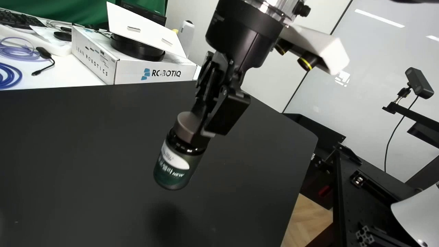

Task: Move the bottle to the left

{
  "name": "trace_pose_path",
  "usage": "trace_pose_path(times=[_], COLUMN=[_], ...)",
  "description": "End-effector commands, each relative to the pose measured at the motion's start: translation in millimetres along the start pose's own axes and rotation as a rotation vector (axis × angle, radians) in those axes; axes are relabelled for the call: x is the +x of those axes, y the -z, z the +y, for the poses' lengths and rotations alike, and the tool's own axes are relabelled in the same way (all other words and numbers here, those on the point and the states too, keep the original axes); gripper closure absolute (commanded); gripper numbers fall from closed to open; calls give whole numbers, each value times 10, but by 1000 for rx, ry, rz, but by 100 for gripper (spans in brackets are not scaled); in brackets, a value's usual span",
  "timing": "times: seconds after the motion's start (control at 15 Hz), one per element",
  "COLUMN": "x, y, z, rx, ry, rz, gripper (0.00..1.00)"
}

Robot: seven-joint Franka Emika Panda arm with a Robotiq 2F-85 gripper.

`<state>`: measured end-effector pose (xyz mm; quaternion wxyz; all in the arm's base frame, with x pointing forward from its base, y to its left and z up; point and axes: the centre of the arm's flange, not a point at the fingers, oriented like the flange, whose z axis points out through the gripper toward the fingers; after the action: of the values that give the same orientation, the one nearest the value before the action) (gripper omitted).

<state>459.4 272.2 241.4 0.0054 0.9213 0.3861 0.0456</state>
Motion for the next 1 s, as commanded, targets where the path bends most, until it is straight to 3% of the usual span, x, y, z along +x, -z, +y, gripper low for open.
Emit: trace_pose_path(times=[0.0, 0.33, 0.93], x=[401, 433, 352], y=[-82, -282, -584], z=[-531, -861, -857], rx=[10, 38, 23], ry=[99, 188, 264], rz=[-4, 4, -56], gripper=[64, 64, 64])
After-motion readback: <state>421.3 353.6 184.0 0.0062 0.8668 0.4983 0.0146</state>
